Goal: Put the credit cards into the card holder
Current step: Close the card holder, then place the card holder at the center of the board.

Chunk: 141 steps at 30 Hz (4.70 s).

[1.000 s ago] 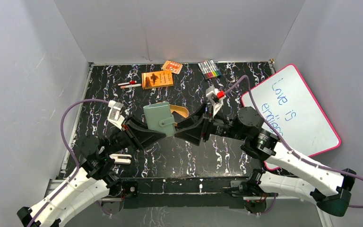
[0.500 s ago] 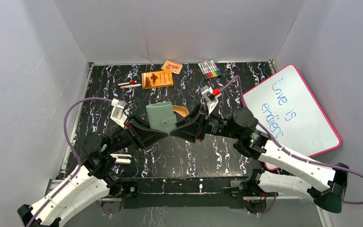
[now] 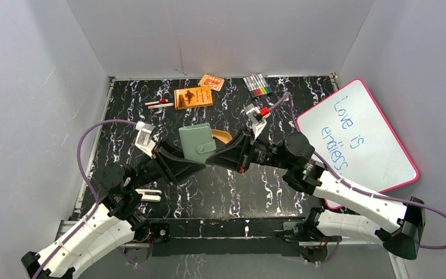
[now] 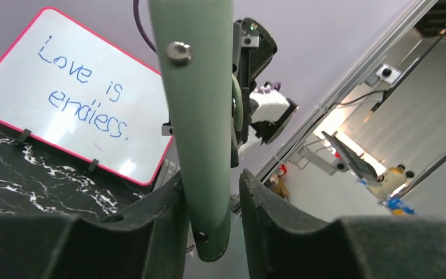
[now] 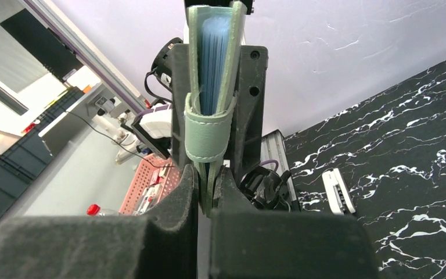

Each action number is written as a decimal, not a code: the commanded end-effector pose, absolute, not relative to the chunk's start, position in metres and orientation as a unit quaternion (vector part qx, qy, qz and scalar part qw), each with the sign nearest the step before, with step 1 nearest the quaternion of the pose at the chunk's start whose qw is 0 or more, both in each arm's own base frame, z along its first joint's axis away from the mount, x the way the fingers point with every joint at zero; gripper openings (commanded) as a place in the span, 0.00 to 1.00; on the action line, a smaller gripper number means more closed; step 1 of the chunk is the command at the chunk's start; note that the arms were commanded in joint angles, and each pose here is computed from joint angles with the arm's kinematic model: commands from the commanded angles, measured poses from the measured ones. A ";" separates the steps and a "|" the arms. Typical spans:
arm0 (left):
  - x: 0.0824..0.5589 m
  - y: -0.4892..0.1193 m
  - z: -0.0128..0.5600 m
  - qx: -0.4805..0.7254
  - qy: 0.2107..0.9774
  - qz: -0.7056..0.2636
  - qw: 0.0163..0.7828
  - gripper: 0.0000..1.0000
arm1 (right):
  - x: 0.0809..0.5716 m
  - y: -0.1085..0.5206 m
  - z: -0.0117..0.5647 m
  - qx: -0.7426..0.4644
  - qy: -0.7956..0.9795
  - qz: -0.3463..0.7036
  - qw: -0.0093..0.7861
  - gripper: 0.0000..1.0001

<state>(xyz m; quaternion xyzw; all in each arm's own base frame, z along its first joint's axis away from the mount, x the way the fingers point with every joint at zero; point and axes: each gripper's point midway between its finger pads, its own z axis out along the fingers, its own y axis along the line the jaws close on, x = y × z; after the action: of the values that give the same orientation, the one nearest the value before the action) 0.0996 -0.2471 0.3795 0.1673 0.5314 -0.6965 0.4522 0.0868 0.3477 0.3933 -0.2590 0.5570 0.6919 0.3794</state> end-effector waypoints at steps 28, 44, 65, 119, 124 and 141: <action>0.093 -0.226 0.402 0.156 0.490 -0.691 0.509 0.34 | 0.082 0.330 0.381 -0.275 0.554 0.670 0.410 0.00; 0.096 -0.228 0.399 0.148 0.488 -0.698 0.503 0.34 | 0.073 0.332 0.379 -0.300 0.544 0.675 0.397 0.00; 0.133 -0.213 0.367 0.090 0.607 -0.582 0.534 0.00 | 0.091 0.319 0.377 -0.289 0.595 0.612 0.432 0.73; 0.165 -0.252 0.181 0.031 0.848 -0.441 0.290 0.00 | 0.189 0.277 0.290 -0.190 0.749 0.345 0.532 0.83; 0.184 -0.280 0.146 0.024 0.878 -0.419 0.231 0.00 | 0.201 0.256 0.278 -0.132 0.776 0.302 0.538 0.84; 0.209 -0.307 0.080 -0.020 0.888 -0.407 0.212 0.00 | 0.189 0.248 0.250 -0.125 0.795 0.308 0.508 0.83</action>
<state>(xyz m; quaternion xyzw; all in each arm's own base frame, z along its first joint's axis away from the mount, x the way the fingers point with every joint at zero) 0.2037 -0.3006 0.0738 -0.0085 0.9007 -0.3882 0.1950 0.1889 0.2462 0.2390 -0.1380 0.8058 0.2891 0.4981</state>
